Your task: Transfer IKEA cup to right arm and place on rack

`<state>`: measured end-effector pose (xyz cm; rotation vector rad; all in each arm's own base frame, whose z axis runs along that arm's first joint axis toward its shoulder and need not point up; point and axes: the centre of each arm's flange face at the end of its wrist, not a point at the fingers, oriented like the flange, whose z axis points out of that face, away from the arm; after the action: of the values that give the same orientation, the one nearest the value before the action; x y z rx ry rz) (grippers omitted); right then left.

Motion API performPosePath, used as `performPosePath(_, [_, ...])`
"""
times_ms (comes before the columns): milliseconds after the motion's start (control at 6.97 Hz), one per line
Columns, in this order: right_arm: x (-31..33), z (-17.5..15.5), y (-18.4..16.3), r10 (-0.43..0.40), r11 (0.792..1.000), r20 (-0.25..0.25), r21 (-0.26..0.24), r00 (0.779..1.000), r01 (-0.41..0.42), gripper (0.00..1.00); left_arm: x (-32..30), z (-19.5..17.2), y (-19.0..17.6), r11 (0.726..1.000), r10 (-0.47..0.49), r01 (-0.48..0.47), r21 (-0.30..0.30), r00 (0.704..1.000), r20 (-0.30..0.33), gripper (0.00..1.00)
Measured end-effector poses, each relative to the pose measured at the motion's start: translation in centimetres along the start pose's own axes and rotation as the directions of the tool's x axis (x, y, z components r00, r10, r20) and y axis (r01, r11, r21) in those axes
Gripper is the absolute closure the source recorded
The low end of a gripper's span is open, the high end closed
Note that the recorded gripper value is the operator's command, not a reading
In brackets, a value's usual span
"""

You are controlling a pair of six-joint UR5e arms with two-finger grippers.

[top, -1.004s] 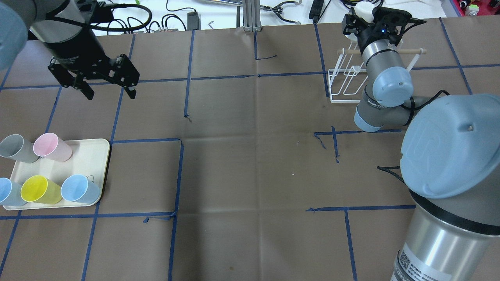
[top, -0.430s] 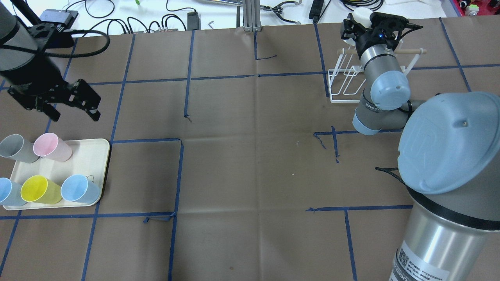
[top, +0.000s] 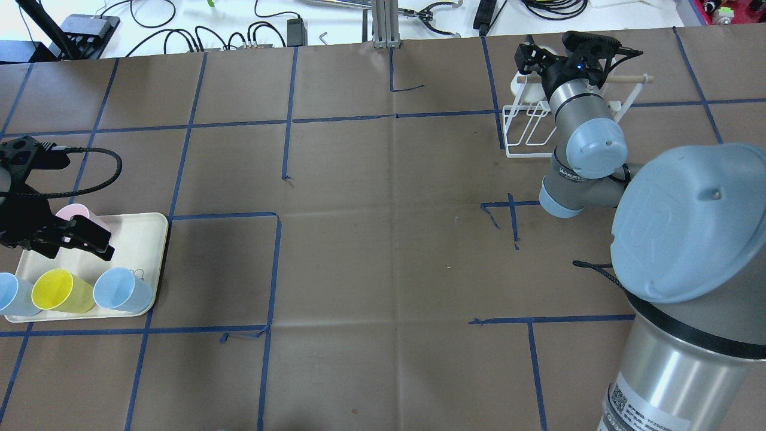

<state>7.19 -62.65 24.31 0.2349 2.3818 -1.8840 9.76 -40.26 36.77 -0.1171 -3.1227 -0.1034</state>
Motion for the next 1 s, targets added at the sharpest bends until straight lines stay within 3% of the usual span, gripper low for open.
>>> performPosePath(574, [-0.9,-0.6,-2.7,0.001,1.000,0.009,0.024,1.000,-0.001,0.00,1.0,8.7,1.6,1.000,-0.006,0.006,0.014,1.000,0.004,0.01])
performPosePath(1004, [-6.1,-3.3,-7.6,0.003,1.000,0.066,-0.026,0.998,-0.001,0.00,0.7,13.3,2.6,1.000,-0.029,0.029,0.001,1.000,0.002,0.02])
